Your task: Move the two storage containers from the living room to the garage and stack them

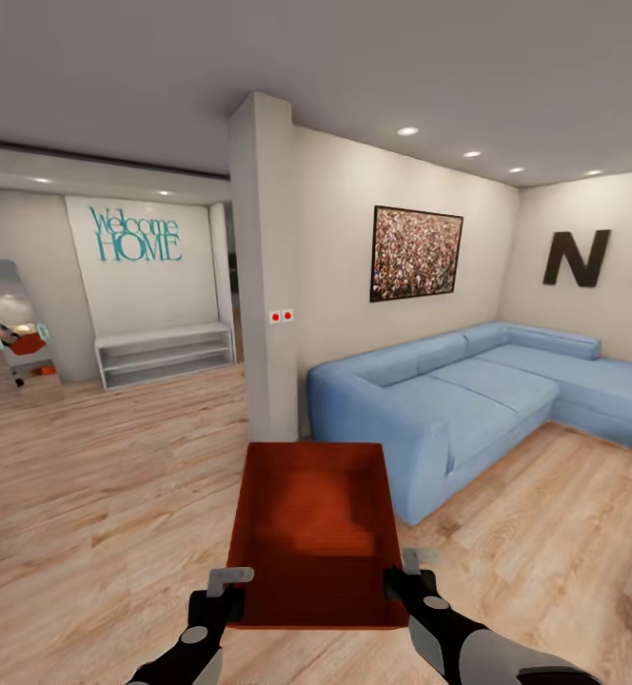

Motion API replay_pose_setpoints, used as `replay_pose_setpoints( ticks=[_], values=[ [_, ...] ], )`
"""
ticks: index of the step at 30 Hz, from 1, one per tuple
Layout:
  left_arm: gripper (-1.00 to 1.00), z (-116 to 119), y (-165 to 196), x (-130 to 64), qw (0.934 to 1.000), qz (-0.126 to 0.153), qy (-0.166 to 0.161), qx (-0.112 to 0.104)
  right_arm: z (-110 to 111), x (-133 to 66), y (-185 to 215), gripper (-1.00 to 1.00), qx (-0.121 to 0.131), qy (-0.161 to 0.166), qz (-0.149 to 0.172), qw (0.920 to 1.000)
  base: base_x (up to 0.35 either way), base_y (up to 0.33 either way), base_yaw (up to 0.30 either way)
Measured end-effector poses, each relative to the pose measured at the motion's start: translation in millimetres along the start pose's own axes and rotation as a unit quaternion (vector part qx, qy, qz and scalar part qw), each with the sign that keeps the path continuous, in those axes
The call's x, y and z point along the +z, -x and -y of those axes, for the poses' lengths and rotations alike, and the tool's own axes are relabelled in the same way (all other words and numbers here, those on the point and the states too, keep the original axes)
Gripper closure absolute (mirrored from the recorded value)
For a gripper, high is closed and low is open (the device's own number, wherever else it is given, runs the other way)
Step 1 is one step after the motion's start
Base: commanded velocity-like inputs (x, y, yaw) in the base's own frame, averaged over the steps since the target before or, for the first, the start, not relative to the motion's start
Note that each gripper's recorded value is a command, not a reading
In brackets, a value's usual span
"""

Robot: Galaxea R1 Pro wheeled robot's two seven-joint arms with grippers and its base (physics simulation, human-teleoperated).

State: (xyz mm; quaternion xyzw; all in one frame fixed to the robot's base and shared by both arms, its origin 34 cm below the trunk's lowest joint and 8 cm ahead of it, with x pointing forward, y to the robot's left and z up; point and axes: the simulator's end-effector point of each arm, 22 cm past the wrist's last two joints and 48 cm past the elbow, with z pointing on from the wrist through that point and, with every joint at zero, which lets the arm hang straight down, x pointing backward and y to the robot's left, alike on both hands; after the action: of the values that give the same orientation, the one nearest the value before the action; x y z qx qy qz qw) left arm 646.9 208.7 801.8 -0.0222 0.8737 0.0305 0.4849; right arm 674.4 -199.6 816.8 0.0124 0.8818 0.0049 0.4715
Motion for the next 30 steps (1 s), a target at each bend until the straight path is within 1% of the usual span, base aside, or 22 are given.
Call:
replay_pose_setpoints(
  ticks=[30],
  values=[
    [1.0,0.2,2.0,-0.4,1.0,0.002,0.0,0.0,0.1,-0.6,1.7,1.0,0.001,0.0,0.002,1.0,0.0,0.0,0.29]
  ],
)
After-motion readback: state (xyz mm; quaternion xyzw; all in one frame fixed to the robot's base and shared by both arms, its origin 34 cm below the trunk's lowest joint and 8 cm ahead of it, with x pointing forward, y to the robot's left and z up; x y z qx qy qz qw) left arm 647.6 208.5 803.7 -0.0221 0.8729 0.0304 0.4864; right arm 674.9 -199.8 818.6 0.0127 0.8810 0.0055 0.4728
